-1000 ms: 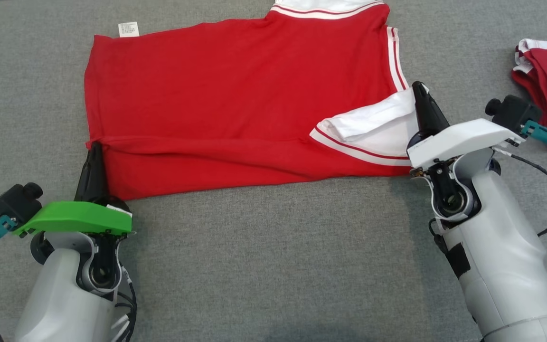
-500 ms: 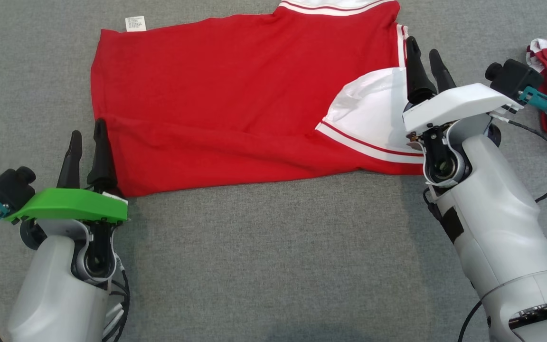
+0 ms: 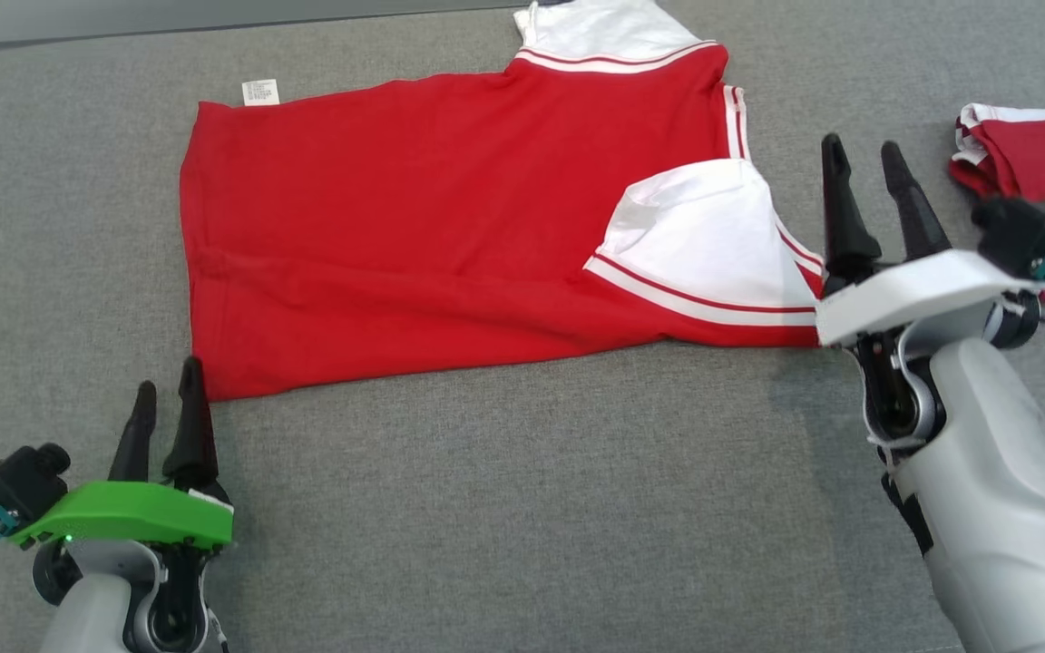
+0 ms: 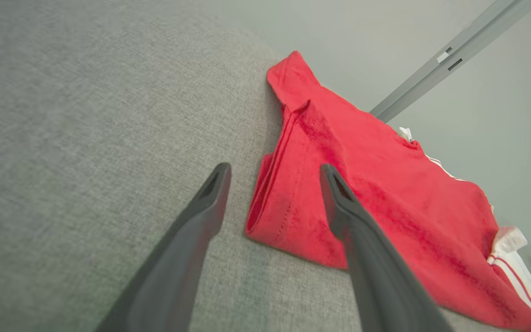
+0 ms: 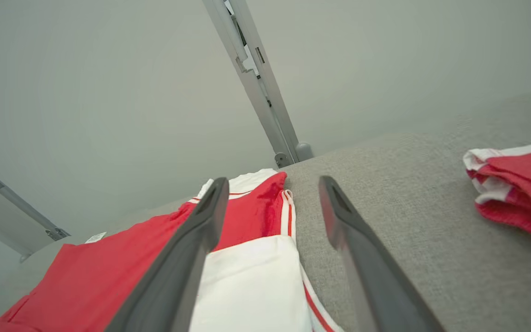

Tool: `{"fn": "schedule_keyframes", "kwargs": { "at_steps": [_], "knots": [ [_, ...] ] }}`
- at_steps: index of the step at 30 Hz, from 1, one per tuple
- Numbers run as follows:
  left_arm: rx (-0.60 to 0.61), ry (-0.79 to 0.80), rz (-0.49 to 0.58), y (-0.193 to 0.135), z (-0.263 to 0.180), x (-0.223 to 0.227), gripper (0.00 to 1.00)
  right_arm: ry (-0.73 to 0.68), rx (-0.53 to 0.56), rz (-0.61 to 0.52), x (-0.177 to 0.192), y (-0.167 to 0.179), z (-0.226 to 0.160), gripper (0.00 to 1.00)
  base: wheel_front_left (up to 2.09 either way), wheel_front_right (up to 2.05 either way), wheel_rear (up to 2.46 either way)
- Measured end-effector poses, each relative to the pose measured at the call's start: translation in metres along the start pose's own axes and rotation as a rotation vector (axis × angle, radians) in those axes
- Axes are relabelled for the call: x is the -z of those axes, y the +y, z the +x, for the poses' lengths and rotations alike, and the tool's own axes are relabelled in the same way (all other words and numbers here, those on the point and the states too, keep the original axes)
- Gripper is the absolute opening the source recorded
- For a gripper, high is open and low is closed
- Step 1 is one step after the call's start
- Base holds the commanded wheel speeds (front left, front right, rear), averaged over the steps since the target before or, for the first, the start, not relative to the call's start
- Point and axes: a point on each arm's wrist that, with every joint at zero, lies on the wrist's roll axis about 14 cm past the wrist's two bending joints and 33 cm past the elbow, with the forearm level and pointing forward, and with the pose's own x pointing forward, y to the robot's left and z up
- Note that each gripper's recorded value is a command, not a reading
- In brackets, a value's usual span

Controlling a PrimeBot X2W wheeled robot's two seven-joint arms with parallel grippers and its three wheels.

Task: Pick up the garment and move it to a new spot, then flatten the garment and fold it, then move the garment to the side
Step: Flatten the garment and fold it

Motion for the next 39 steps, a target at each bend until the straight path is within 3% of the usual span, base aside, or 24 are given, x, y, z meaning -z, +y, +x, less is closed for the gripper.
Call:
{"fn": "schedule_keyframes", "kwargs": {
  "at_steps": [14,15,16,17,19,20,28,39],
  "knots": [
    [-0.074,0.166,-0.018,0.012,0.001,0.033,1.0,0.047,0.048,-0.065,0.022,-0.008,-0.067,1.0,0.0,0.0,0.0],
    [-0.073,0.169,-0.018,0.011,0.003,0.034,0.95,0.054,0.053,-0.07,0.024,-0.009,-0.069,1.0,0.0,0.0,0.0],
    [-0.071,0.171,-0.017,0.01,0.006,0.035,0.75,0.064,0.057,-0.077,0.025,-0.011,-0.071,1.0,0.0,0.0,0.0],
    [-0.066,0.175,-0.016,0.008,0.008,0.036,0.41,0.075,0.063,-0.083,0.027,-0.013,-0.073,1.0,0.0,0.0,0.0],
    [-0.059,0.193,-0.01,0.006,0.01,0.041,0.17,0.103,0.076,-0.092,0.033,-0.017,-0.078,1.0,0.0,0.0,0.0],
    [-0.054,0.202,-0.003,0.005,0.011,0.043,0.0,0.118,0.086,-0.091,0.036,-0.02,-0.08,1.0,0.0,0.0,0.0],
    [-0.021,0.185,0.008,-0.002,0.009,0.039,0.0,0.252,0.131,-0.09,0.069,-0.031,-0.089,1.0,0.0,0.0,0.0],
    [-0.043,0.126,0.013,0.007,-0.004,0.019,0.0,0.345,0.115,-0.057,0.097,-0.022,-0.073,1.0,0.0,0.0,0.0]
  ]
}}
